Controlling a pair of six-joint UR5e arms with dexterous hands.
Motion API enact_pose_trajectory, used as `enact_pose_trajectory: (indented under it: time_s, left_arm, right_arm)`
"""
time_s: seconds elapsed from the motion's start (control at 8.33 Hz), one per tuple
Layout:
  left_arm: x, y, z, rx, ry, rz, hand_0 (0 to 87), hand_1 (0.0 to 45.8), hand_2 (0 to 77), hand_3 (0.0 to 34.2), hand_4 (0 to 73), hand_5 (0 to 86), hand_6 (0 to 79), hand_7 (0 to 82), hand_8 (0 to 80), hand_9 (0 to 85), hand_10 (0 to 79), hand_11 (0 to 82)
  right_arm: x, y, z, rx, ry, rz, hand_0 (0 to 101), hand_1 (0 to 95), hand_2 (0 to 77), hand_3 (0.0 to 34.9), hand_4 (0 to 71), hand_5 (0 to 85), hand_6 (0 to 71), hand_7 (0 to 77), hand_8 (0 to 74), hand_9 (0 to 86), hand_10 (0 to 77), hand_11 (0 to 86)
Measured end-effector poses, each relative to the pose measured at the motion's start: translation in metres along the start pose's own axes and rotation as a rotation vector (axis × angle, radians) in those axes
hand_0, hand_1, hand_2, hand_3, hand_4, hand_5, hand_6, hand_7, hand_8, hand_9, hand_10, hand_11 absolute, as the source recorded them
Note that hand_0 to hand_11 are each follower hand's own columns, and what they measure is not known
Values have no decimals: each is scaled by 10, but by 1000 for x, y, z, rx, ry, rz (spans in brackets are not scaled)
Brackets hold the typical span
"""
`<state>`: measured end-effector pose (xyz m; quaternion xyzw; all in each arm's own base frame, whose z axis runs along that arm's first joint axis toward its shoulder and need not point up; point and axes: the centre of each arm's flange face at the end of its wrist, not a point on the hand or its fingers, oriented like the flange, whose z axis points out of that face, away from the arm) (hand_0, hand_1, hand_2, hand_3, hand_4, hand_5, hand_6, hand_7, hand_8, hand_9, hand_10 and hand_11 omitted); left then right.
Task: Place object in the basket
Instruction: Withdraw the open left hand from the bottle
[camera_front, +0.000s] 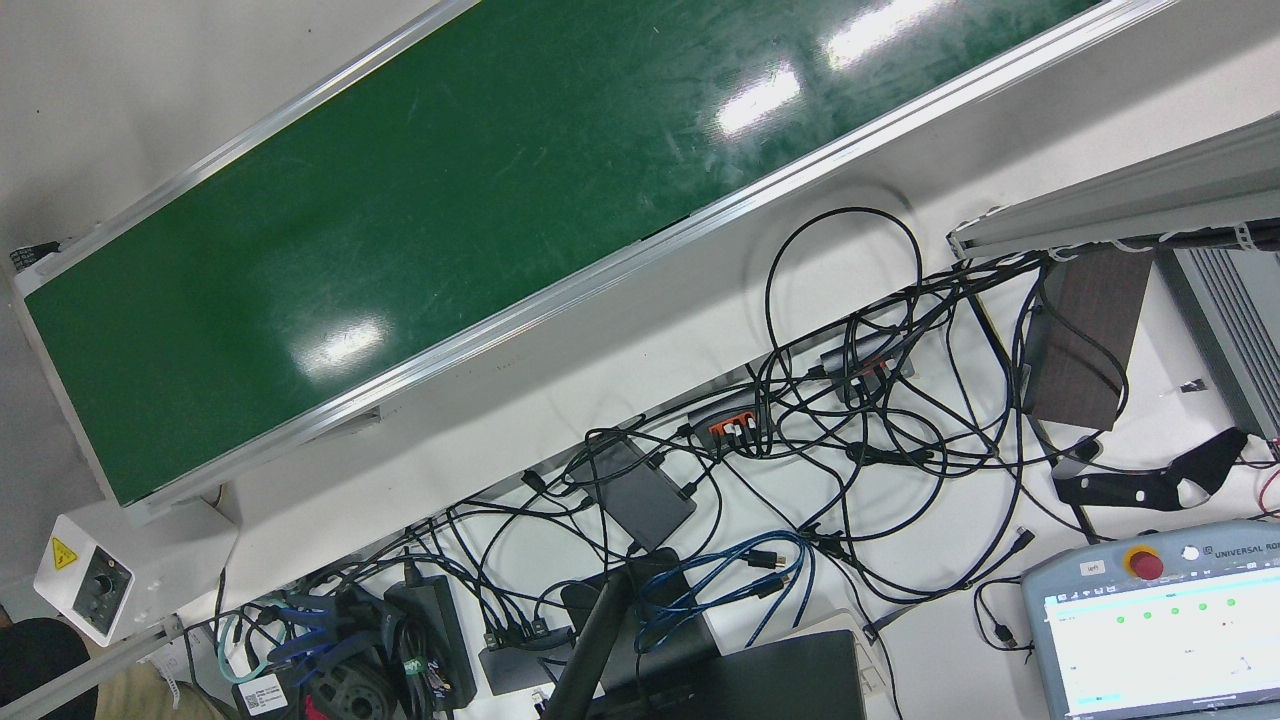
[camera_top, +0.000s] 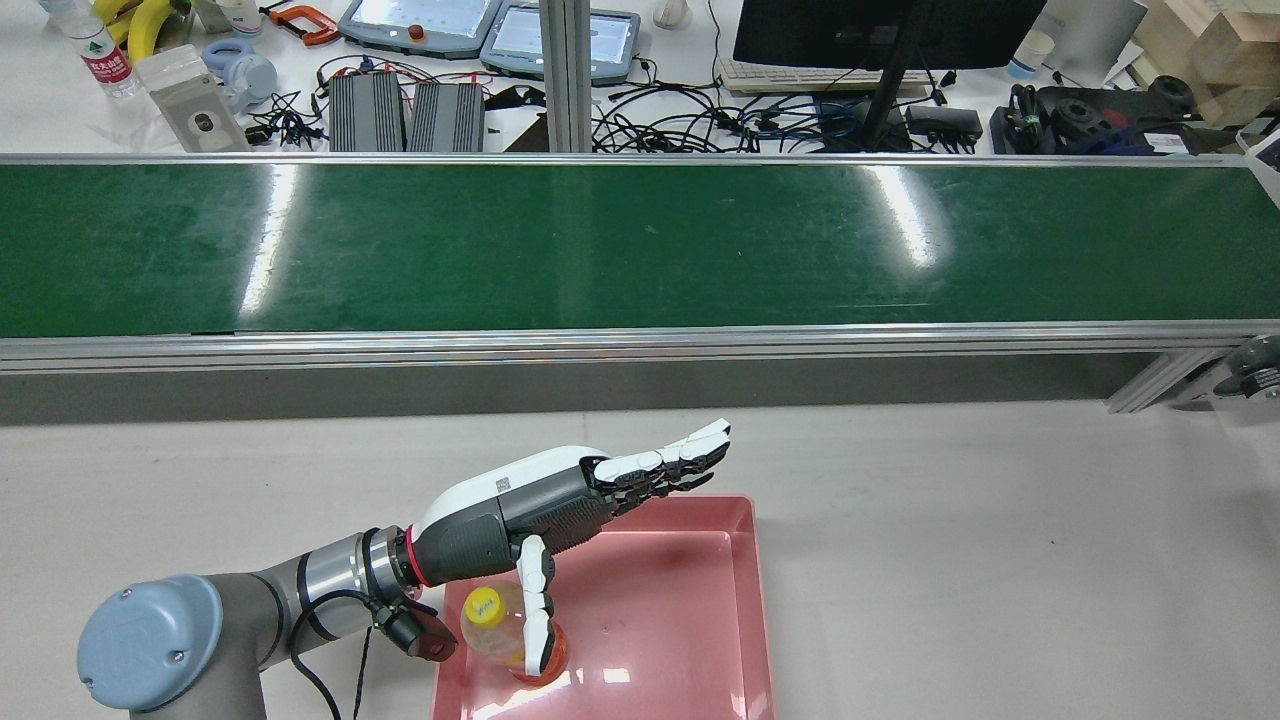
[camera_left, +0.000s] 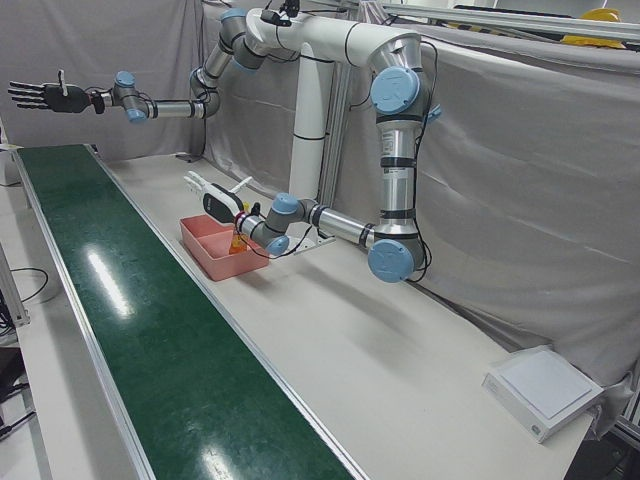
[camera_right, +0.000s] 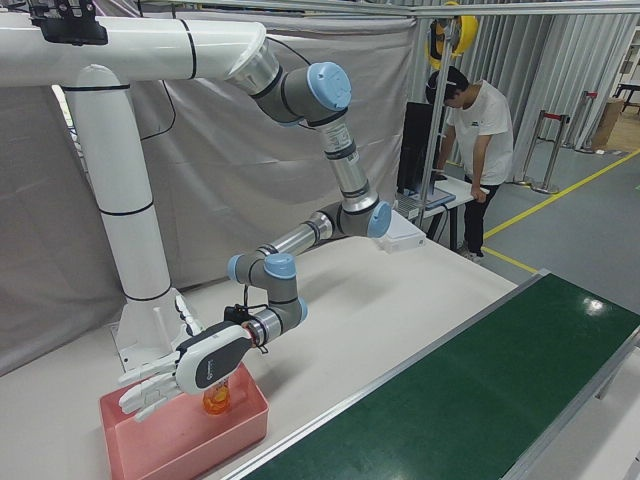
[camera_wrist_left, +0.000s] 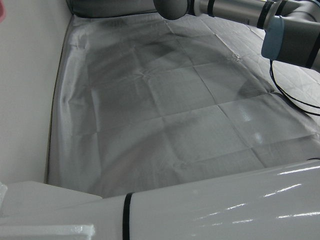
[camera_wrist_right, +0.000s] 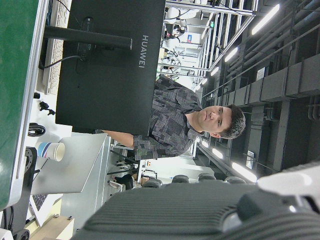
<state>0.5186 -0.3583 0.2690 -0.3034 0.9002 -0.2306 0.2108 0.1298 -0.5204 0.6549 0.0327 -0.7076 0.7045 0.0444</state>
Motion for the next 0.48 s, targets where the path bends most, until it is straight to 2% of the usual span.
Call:
enact_pose_trajectory:
  time_s: [0.48]
  left_arm:
    - [5,3,2,-8,8,-8,475,5,0,0,120,11,0,11,22,55,11,22]
  right_arm:
    - [0,0,0,0,1,0,2,0,5,3,0,0,0,5,0,0,0,0]
